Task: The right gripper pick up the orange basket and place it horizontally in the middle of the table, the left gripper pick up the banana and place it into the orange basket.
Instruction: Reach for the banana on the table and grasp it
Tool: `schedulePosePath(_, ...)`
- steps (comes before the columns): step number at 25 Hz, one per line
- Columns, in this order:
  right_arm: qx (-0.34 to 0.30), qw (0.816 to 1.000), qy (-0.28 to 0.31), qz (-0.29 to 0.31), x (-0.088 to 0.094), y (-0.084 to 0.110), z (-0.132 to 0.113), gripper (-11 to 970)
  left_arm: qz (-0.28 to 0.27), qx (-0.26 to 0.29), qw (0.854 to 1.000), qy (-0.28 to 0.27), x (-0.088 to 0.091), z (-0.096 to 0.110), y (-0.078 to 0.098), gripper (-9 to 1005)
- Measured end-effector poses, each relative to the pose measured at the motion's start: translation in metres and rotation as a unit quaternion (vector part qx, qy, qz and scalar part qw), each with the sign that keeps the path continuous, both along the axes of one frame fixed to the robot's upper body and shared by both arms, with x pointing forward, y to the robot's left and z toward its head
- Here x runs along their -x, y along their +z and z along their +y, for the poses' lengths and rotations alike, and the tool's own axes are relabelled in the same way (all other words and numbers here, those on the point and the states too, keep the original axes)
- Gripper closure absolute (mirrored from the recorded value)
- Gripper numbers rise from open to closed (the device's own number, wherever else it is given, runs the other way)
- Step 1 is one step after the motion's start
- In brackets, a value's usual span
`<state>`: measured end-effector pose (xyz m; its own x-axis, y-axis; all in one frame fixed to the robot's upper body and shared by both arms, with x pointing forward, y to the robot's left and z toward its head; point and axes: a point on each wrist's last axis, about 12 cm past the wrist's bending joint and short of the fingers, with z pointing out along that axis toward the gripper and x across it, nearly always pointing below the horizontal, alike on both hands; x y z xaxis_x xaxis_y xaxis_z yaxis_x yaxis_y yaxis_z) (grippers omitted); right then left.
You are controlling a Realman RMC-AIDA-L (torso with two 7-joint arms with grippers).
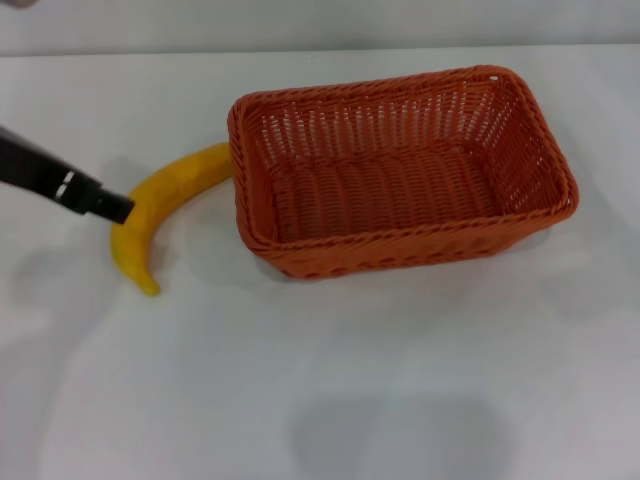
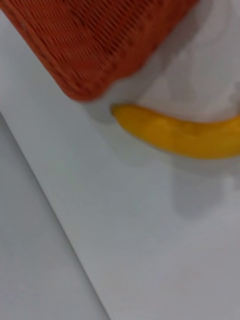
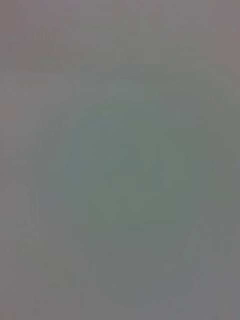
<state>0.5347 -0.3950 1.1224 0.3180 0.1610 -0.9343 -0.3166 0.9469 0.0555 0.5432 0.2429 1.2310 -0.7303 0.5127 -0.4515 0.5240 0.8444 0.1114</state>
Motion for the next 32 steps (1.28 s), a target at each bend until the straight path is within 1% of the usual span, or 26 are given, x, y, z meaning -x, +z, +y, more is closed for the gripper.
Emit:
schedulePosePath(3, 0.000, 1.000, -0.003, 0.003, -0.001, 0.000, -0.001, 113, 0.004, -0.007, 1.000, 0.025, 0.003, 0.012, -0.006, 103)
schedulePosePath(8, 0.001, 1.000, -0.005, 0.004, -0.001, 0.000, -0.002, 113, -0.009, 0.008, 0.998, 0.061, 0.002, 0.037, -0.014, 108)
schedulePosePath(15, 0.004, 1.000, 0.002, 0.005, -0.002, 0.000, 0.001, 112, -0.023, 0.025, 0.996, 0.084, -0.013, 0.058, -0.030, 114)
schedulePosePath(21, 0.003, 1.000, 0.010, 0.004, -0.002, 0.000, 0.004, 113, -0.046, 0.042, 0.995, 0.079, -0.030, 0.056, -0.043, 119)
schedulePosePath(25, -0.006, 1.000, 0.020, 0.009, -0.003, 0.000, 0.006, 113, -0.038, 0.046, 0.996, 0.073, -0.040, 0.050, -0.053, 123)
schedulePosePath(32, 0.002, 0.999, 0.031, 0.012, -0.004, -0.002, 0.011, 112, -0.043, 0.066, 0.995, 0.059, -0.048, 0.041, -0.065, 129)
